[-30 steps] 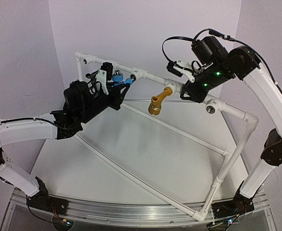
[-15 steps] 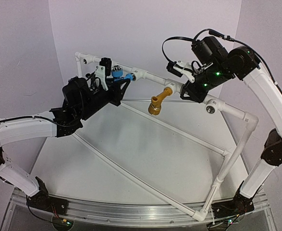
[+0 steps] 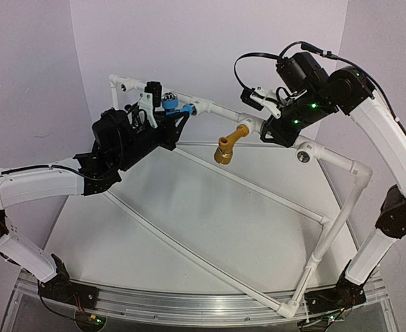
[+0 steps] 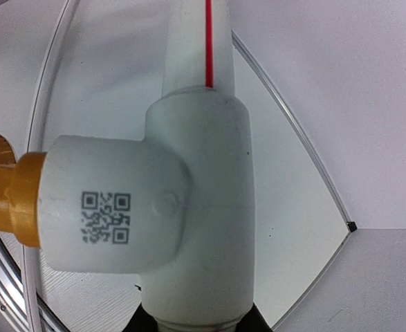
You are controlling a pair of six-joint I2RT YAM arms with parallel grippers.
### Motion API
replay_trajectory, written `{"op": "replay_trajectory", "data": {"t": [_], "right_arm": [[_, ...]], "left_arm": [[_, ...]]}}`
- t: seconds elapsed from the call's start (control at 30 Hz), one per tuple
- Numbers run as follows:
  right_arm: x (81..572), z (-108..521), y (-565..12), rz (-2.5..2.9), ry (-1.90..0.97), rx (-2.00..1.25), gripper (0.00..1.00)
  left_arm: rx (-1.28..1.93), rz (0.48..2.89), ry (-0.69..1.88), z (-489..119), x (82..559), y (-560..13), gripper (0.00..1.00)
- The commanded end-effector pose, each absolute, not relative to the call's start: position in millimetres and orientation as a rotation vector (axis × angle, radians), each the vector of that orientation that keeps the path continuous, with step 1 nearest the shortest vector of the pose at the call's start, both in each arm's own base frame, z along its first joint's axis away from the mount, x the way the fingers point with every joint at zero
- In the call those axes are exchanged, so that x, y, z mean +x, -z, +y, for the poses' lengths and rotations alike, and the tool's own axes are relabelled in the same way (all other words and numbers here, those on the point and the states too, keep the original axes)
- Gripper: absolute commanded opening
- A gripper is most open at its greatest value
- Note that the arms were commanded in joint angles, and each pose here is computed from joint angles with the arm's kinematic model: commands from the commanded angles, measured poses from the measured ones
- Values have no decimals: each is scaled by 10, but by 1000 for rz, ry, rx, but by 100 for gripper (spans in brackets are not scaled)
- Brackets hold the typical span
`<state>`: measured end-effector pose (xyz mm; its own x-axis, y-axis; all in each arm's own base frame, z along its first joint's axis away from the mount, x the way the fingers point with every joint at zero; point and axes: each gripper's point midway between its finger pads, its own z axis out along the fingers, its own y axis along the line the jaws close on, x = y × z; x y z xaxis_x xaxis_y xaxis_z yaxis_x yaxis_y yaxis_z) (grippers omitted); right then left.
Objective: Install the water faucets
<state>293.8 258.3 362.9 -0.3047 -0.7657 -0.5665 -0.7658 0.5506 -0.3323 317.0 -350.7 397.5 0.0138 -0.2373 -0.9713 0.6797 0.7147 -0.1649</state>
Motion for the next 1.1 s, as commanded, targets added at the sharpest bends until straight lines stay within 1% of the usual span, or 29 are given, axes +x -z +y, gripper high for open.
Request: {"op": "replay_trajectory", "data": {"t": [0.0, 0.23, 0.4, 0.6, 0.8, 1.07], "right_arm": [[2894, 2681, -3585, 2080, -46, -1268, 24], [2894, 2699, -3607, 2076, -60, -1261, 20], [2872, 2701, -3573, 2076, -63, -1283, 15], [2874, 2694, -3528, 2059, -42, -1327, 8], [2896, 2681, -3533, 2032, -9, -1345, 1], [2901, 2683, -3559, 2029, -18, -1325, 0]], "left_arm": [[363, 1387, 757, -3455, 3221, -3939, 0], [346, 1402, 751, -3418, 3241, -3802, 0], [350, 1396, 768, -3451, 3241, -3911, 0], [310, 1448, 823, -3496, 3272, -4051, 0], [283, 1507, 883, -3590, 3309, -4054, 0], [271, 1498, 901, -3629, 3337, -3811, 0]]}}
